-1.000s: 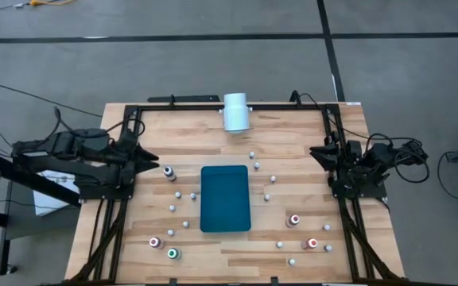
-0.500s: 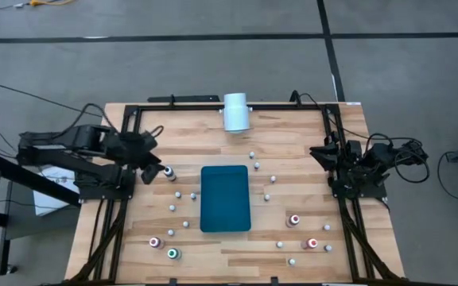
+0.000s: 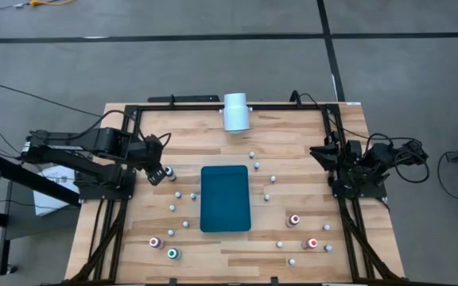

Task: Pick & Place food coloring
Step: Put the big black food coloring bottle into the blue bin

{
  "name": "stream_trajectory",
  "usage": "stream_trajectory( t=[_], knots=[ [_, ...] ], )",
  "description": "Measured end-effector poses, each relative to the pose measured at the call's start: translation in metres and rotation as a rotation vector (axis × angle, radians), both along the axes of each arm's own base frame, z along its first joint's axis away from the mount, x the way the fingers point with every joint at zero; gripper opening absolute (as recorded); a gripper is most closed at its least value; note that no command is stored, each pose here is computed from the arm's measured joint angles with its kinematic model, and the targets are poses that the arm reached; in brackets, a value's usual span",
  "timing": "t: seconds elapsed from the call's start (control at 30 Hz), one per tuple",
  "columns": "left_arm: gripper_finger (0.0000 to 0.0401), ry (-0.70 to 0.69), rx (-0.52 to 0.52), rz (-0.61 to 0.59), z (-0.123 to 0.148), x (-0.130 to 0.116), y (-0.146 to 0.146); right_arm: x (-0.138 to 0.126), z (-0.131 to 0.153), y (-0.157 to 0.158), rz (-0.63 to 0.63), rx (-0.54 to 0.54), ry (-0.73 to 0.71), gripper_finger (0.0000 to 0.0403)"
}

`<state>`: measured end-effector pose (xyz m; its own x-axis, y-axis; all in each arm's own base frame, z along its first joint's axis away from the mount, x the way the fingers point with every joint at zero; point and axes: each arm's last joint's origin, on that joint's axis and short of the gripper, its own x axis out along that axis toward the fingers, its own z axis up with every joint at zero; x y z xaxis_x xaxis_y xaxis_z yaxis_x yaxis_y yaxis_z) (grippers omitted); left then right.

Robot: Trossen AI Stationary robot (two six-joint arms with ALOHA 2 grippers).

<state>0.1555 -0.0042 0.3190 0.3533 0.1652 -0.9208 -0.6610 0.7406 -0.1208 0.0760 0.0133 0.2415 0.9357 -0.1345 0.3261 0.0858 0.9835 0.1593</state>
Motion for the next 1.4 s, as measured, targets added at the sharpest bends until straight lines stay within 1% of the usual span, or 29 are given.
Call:
stream_trajectory(
  t=[0.2, 0.33, 0.43, 0.57, 0.87, 1.0, 1.07, 1.17, 1.4],
  knots=[
    [0.0155, 0.022, 0.014, 0.030, -0.003, 0.005, 0.000, 0.000, 0.000, 0.000, 0.001, 0.000, 0.000, 0.0059],
    [0.0155, 0.081, 0.025, 0.033, -0.011, 0.015, 0.000, 0.000, 0.000, 0.000, 0.001, 0.000, -0.001, 0.0059],
    [0.0155, 0.147, 0.053, 0.006, -0.017, 0.021, 0.000, 0.000, 0.000, 0.000, 0.002, 0.001, -0.003, 0.0059],
    [0.0155, 0.191, 0.077, -0.001, -0.023, 0.027, 0.000, 0.000, 0.000, 0.000, 0.009, 0.015, -0.005, 0.0059],
    [0.0155, 0.279, 0.006, -0.076, -0.037, 0.041, -0.003, 0.000, 0.000, 0.000, 0.013, 0.024, -0.007, 0.0059],
    [0.0155, 0.315, -0.019, -0.148, -0.041, 0.046, -0.006, 0.000, 0.000, 0.000, 0.013, 0.024, -0.007, 0.0059],
    [0.0155, 0.319, 0.002, -0.140, -0.042, 0.046, -0.005, 0.000, 0.000, 0.000, 0.014, 0.024, -0.007, 0.0059],
    [0.0155, 0.307, 0.045, -0.076, -0.040, 0.043, -0.004, 0.000, 0.000, 0.000, 0.014, 0.024, -0.007, 0.0059],
    [0.0155, 0.242, 0.088, -0.026, -0.027, 0.026, -0.011, 0.000, 0.000, 0.000, 0.014, 0.024, -0.006, 0.0059]
  ],
)
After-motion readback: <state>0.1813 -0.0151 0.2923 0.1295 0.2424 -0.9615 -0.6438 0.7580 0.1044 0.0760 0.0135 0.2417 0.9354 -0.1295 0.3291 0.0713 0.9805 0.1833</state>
